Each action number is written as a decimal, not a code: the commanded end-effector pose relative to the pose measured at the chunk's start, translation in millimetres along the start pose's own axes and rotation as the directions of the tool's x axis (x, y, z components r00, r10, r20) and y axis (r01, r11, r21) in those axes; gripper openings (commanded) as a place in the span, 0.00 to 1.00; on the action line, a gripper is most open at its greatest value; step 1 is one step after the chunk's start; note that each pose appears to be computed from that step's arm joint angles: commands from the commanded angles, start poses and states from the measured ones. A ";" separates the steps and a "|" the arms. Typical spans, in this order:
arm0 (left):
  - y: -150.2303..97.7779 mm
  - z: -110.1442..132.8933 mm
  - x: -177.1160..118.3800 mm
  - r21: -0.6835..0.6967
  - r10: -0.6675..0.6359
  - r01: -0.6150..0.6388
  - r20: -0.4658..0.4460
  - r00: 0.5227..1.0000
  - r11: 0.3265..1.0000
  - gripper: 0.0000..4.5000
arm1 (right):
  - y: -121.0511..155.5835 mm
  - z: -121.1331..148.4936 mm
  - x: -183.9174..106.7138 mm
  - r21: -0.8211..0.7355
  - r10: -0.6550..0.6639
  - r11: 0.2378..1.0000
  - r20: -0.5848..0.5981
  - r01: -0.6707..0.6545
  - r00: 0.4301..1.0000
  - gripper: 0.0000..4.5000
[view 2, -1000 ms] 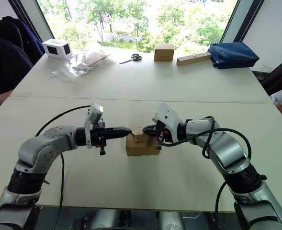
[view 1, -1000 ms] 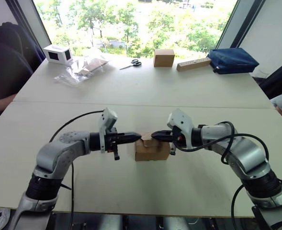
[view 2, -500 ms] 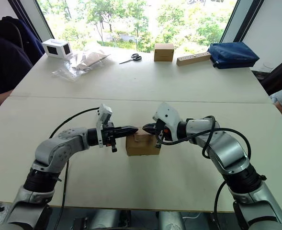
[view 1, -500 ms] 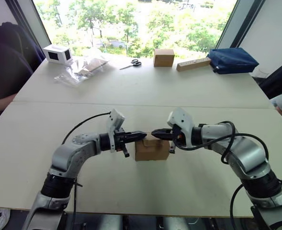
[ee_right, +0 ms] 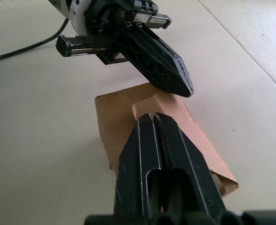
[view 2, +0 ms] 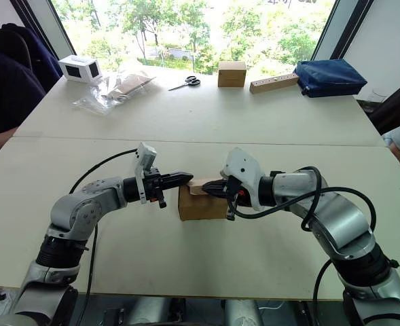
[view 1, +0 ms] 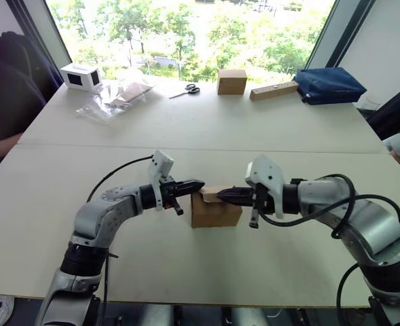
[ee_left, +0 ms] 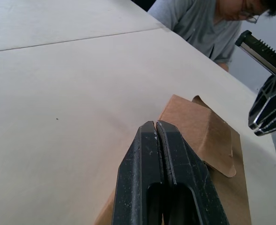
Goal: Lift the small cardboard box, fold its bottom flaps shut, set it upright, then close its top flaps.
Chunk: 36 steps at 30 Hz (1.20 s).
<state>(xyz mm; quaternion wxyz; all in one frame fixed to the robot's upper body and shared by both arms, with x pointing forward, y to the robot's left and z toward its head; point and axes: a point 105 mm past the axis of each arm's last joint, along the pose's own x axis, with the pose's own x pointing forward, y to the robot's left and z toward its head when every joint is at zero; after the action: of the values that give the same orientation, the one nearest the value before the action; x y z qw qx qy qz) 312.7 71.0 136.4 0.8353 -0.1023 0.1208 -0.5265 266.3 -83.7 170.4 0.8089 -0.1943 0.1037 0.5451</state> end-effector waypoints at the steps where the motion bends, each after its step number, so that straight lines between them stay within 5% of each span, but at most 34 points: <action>1: -4.5 5.2 -0.9 0.017 -0.006 0.006 0.026 1.000 1.000 0.00 | 7.2 4.6 0.0 -0.042 0.014 0.999 0.005 -0.014 1.000 0.00; 13: -3.4 -0.1 -0.1 0.002 -0.006 0.006 0.017 1.000 1.000 0.00 | 8.2 -15.3 8.7 -0.100 -0.001 0.995 -0.083 -0.008 0.997 0.00; 36: -10.6 -13.8 0.7 0.061 -0.038 0.041 -0.049 0.998 0.997 0.00 | -7.7 -16.3 16.7 -0.115 -0.065 0.992 -0.067 0.057 0.996 0.00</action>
<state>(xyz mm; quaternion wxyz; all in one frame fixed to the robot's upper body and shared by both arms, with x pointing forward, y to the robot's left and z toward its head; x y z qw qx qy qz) 305.1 68.6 132.9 0.8309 -0.0771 0.1122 -0.5395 278.4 -81.9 142.1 0.8067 -0.2557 0.1153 0.5201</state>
